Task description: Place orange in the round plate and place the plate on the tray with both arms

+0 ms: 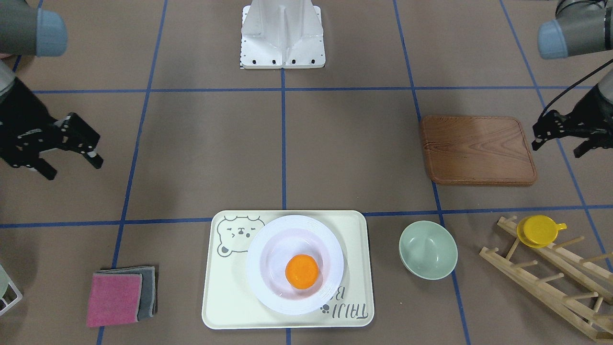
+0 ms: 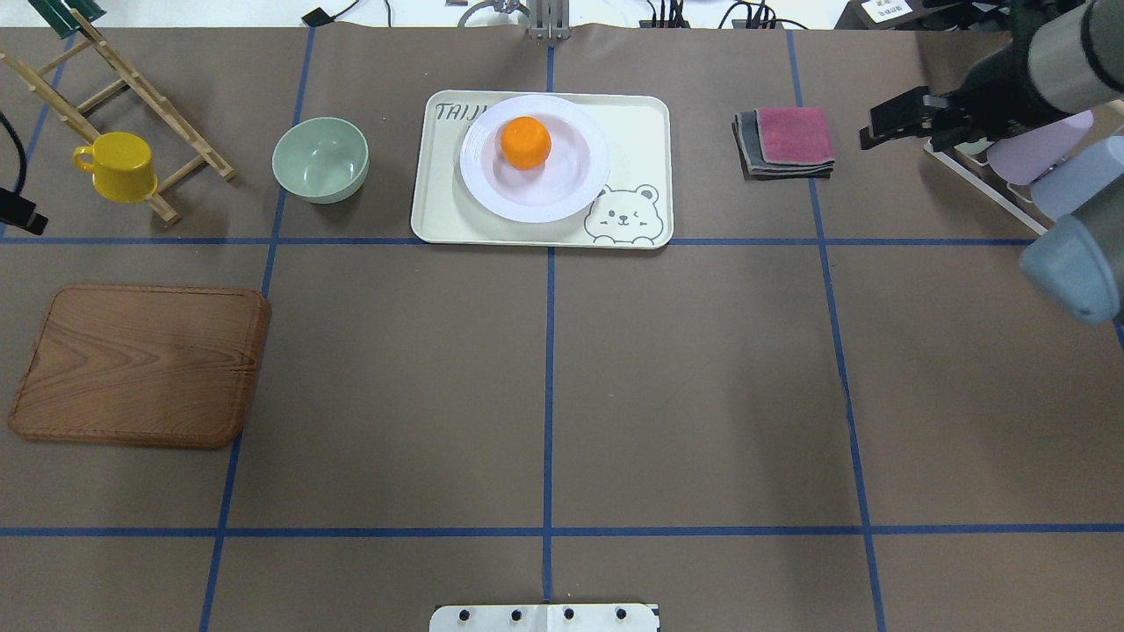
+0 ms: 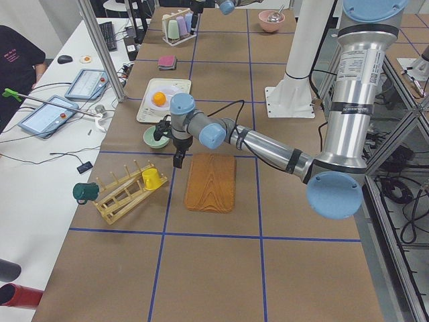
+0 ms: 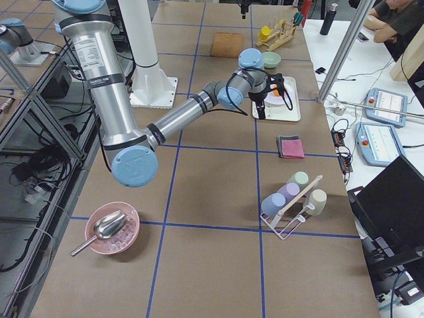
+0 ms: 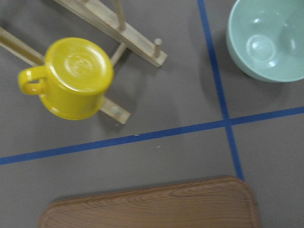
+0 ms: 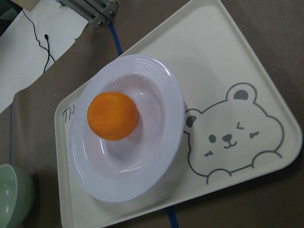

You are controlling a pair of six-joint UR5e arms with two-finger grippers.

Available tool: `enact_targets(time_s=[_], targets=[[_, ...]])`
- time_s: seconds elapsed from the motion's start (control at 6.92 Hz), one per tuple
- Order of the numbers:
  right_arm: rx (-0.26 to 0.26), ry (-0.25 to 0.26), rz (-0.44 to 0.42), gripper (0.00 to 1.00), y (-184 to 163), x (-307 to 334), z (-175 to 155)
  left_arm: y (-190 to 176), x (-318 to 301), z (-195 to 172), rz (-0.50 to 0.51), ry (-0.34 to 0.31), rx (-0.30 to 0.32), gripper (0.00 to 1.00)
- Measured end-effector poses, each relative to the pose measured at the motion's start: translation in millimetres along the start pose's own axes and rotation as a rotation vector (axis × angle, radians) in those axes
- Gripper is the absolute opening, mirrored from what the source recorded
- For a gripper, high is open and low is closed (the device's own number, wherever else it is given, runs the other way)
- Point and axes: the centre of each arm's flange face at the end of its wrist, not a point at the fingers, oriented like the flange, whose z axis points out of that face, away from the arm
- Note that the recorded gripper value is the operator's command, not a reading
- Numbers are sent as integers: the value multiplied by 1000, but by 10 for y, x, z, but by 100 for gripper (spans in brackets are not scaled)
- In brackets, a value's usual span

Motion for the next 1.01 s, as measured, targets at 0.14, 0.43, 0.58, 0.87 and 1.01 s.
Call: enact_targets(time_s=[0.14, 0.43, 0.58, 0.87, 1.01], targets=[[-2, 50, 23, 100, -18, 473, -111, 134, -426, -56, 16, -28, -4, 98], [-73, 149, 30, 100, 398, 1667, -288, 298, -978, -56, -37, -67, -82, 98], [-137, 194, 34, 100, 608, 2195, -439, 352, -1102, -63, -72, -74, -113, 98], [-262, 232, 45, 100, 827, 2772, -764, 430, -1229, -98, -110, -77, -126, 98], [-287, 231, 37, 100, 879, 2861, -863, 448, -1257, -108, -121, -78, -126, 98]])
